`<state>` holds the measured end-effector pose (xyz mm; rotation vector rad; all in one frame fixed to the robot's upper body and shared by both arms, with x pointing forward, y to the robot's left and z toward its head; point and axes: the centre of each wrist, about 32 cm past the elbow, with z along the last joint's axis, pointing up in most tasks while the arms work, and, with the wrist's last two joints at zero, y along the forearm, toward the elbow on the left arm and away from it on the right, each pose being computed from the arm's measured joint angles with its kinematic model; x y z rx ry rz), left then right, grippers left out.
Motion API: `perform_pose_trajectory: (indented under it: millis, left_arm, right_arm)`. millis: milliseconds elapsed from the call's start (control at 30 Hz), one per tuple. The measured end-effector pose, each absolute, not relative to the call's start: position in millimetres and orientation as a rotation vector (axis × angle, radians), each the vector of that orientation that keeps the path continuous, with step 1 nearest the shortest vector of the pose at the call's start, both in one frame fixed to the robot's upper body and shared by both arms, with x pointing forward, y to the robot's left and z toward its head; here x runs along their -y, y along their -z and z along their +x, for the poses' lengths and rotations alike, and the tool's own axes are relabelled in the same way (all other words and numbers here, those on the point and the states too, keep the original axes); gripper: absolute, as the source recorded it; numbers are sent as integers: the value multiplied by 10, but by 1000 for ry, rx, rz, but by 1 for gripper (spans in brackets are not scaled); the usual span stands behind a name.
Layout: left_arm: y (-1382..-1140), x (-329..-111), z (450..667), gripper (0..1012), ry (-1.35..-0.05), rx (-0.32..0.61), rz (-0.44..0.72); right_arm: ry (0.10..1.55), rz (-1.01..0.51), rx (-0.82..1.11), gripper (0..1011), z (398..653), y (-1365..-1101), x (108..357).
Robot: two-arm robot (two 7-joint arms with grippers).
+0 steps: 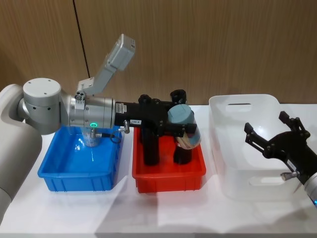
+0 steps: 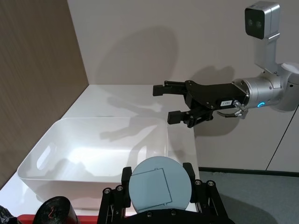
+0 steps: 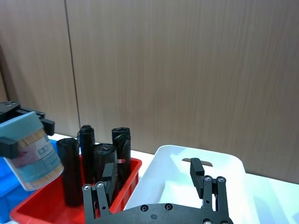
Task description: Pick the cotton swabs from the blue box and place them into the white box.
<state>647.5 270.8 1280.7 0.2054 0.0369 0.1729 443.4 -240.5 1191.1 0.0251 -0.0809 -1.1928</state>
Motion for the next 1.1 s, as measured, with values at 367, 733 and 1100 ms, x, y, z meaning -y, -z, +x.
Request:
perform_pose_trajectory:
  millis: [367, 733, 1100]
  left_arm:
    - [-12811, -2705, 6481, 670, -170, -36, 207]
    - [-12811, -2701, 6483, 670, -168, -37, 207]
    - [-12813, -2701, 6485, 670, -168, -37, 207]
  right_arm:
    - [1084, -9, 75, 1002, 4474, -11991, 2508]
    - [952, -59, 53, 1002, 4562, -12107, 2601]
    - [840, -99, 20, 1002, 4679, -12220, 2627]
